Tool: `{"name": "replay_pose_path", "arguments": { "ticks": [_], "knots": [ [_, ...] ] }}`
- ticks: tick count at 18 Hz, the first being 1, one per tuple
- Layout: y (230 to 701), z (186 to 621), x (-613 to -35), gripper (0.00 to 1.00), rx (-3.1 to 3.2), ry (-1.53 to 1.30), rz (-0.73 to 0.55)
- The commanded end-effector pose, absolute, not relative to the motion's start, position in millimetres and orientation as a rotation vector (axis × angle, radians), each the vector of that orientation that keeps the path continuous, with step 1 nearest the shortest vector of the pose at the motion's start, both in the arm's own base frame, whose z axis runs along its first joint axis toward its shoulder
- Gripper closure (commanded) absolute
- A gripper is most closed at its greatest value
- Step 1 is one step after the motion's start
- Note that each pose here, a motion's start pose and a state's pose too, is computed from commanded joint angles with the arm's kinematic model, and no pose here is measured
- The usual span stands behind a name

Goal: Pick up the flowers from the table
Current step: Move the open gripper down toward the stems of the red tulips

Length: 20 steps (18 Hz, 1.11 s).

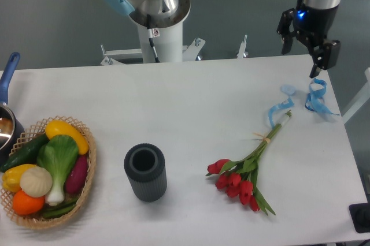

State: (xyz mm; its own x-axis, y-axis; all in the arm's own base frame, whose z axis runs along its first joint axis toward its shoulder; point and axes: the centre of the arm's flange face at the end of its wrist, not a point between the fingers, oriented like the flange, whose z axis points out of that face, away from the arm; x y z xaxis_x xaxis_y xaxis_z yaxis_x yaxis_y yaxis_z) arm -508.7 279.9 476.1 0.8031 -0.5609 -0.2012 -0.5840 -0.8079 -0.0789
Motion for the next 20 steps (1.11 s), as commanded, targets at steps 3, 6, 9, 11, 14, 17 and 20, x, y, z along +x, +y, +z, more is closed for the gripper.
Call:
{"name": "replay_pose_path", "arguments": {
  "ticks": [3, 6, 9, 11, 14, 17, 20],
  "knots": [
    [280.5, 469.5, -505.3, 0.0, -2.837, 0.907, 0.283],
    [272.8, 452.2, -495.2, 0.0, -2.839, 0.852, 0.329],
    [273.2, 436.7, -488.7, 0.0, -2.838, 0.821, 0.37],
    [277.5, 435.4, -486.6, 0.0, -2.861, 0.709, 0.358],
    [286.0, 429.6, -484.1, 0.0, -2.866, 0.689, 0.336],
    [298.9, 418.5, -479.9, 0.0, -2.871, 0.638, 0.294],
    [315.8, 402.2, -480.0, 0.0, -2.889, 0.519, 0.245]
  ]
}}
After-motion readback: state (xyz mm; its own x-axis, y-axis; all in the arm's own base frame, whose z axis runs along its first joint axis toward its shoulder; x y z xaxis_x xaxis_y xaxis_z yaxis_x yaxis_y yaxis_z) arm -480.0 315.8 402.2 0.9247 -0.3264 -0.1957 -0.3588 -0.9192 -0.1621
